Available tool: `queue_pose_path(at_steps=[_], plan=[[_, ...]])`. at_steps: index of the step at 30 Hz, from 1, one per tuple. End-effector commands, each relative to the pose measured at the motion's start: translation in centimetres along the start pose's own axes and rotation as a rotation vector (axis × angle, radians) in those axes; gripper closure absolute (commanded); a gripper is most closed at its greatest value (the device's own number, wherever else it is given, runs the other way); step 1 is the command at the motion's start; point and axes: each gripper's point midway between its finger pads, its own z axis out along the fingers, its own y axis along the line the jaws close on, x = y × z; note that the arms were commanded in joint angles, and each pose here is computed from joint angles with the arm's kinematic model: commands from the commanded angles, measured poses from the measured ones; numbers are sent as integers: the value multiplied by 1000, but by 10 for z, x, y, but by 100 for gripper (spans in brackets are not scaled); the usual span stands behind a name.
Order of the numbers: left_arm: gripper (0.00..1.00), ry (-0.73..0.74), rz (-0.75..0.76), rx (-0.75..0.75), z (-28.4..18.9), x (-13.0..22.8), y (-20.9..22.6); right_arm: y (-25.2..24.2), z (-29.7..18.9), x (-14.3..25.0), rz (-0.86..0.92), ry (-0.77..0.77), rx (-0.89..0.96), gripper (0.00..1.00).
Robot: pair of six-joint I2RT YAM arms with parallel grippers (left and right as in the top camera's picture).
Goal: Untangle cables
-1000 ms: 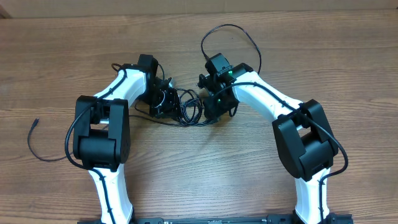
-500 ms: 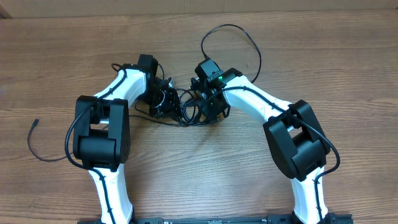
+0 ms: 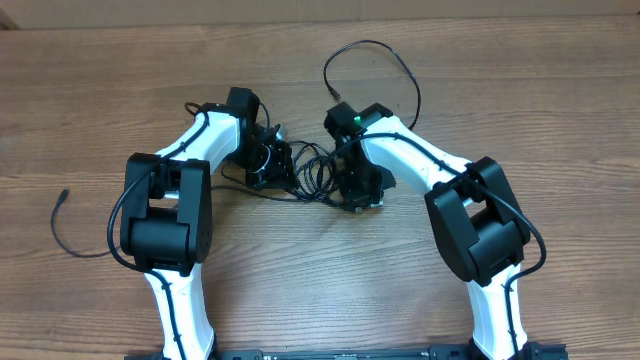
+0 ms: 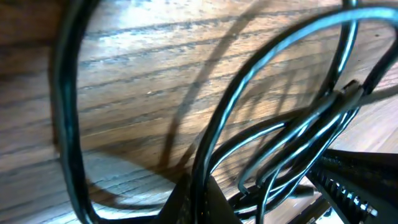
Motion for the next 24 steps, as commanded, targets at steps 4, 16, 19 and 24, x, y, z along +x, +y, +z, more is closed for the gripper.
queue_pose_path(at_steps=[4,16,19,24], plan=[[92,-42,-43,-126,-2,-11,35,-13,29,31,68,176,-6,79],[95,-5,-20,-83,-13,-4,40,-24,-37,11,43,113,-19,64],[89,-14,-4,3,-27,-7,29,-28,-62,0,58,66,-31,56],[76,-61,30,38,-66,-12,17,-27,-76,-15,70,1,-69,11]])
